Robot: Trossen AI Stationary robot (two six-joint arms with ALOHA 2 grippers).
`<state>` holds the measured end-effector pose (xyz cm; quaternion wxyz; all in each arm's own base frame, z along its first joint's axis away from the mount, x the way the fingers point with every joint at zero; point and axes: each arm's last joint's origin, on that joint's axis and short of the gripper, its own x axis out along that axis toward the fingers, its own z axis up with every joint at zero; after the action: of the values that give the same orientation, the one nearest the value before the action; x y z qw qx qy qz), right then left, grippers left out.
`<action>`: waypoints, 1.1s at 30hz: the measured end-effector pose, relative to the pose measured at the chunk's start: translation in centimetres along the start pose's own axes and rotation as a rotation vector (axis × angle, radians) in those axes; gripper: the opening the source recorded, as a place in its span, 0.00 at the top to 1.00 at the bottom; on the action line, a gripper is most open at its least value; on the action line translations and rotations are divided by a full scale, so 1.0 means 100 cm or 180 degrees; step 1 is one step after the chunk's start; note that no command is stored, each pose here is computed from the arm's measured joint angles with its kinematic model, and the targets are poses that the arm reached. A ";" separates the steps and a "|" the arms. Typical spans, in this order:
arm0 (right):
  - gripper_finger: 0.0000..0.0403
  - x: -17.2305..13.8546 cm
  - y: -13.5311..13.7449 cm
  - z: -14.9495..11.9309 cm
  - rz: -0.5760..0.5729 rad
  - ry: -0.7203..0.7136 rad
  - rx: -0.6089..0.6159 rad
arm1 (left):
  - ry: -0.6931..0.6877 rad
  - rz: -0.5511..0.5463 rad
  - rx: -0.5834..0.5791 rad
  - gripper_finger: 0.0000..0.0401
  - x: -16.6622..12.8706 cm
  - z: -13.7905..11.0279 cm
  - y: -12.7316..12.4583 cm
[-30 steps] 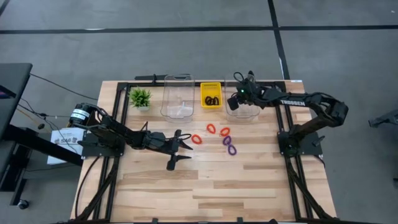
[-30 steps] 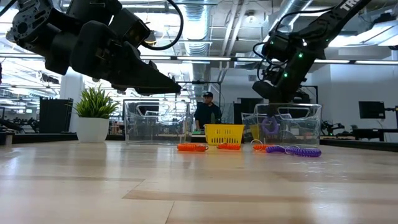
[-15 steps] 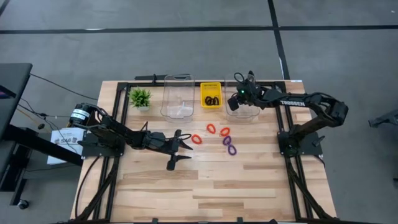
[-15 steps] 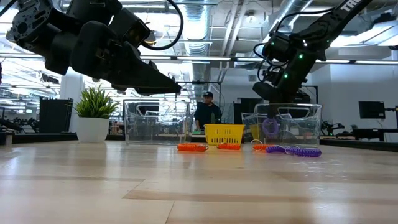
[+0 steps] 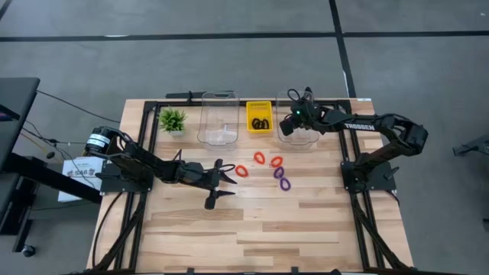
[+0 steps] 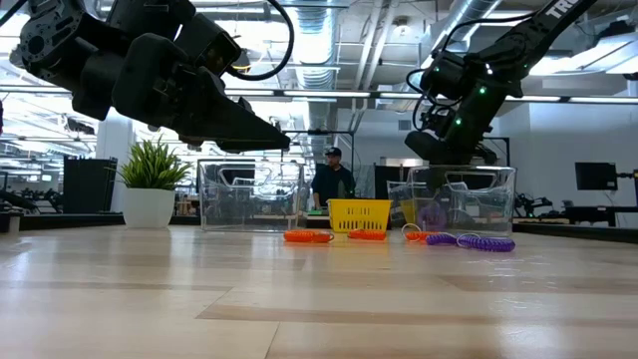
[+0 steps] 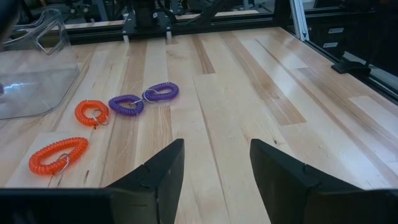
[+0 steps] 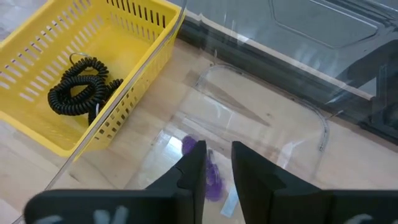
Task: Sort spring keychains
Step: Put the left purple spring keychain into the right transparent bin, then put the bottom purple spring keychain into the right transparent bin
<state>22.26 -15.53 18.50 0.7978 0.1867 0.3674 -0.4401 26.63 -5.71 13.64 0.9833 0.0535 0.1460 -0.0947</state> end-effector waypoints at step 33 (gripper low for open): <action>0.82 -0.003 0.011 0.006 0.0156 -0.0262 -0.0171 | 0.0000 0.0000 0.0000 0.55 0.000 0.000 0.000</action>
<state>23.32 -15.12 19.08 0.8275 0.1558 0.3412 -0.4177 26.63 -5.71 13.64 0.9833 0.0535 0.1460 -0.0947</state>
